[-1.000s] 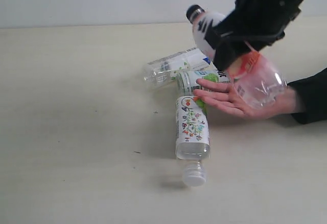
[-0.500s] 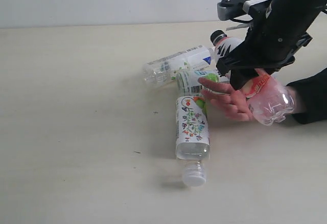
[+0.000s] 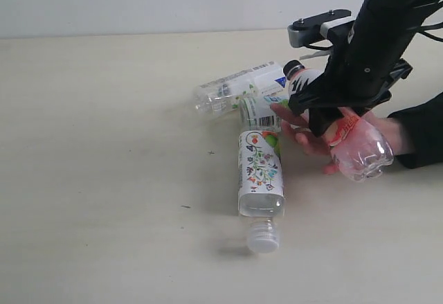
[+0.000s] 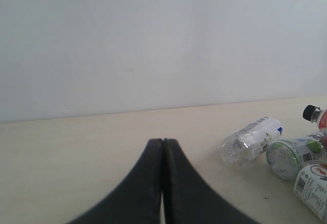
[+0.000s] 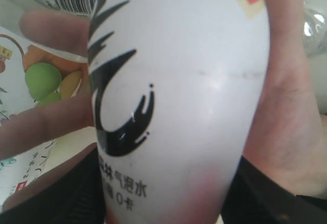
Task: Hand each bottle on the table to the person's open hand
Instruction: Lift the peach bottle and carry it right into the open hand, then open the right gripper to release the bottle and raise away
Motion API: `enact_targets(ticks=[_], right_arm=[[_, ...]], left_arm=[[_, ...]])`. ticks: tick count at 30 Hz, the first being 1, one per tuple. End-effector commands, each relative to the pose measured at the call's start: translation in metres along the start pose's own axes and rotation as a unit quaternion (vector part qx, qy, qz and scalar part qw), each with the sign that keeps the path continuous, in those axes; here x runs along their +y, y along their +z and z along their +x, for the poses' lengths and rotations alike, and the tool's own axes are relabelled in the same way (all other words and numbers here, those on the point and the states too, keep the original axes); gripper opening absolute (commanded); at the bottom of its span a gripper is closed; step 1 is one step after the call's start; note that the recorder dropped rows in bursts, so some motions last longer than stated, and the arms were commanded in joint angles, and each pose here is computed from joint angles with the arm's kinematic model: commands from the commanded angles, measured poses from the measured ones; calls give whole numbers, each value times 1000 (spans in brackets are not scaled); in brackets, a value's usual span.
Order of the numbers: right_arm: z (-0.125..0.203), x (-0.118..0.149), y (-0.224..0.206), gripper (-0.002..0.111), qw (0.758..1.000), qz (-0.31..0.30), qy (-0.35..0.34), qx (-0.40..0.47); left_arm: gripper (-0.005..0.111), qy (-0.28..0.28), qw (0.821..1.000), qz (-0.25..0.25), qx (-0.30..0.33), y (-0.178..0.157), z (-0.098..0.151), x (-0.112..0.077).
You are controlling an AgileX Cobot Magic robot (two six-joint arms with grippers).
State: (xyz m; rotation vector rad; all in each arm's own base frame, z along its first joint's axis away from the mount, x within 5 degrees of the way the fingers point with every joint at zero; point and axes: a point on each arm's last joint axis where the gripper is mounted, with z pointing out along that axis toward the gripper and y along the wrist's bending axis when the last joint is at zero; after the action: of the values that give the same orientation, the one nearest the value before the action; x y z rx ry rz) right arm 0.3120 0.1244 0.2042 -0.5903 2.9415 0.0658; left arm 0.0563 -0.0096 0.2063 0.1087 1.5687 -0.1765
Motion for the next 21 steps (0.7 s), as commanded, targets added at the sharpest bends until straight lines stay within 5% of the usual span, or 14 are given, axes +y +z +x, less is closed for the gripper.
enact_targets(ticks=[1, 10, 21], right_arm=[[1, -2, 0, 21, 1000, 1, 3, 4], [1, -1, 0, 59, 1000, -1, 3, 7], [1, -1, 0, 83, 1000, -1, 3, 6]], left_arm=[[0, -3, 1000, -2, 1, 0, 1, 0], [0, -3, 1000, -2, 1, 0, 1, 0], [0, -3, 1000, -2, 1, 0, 1, 0]])
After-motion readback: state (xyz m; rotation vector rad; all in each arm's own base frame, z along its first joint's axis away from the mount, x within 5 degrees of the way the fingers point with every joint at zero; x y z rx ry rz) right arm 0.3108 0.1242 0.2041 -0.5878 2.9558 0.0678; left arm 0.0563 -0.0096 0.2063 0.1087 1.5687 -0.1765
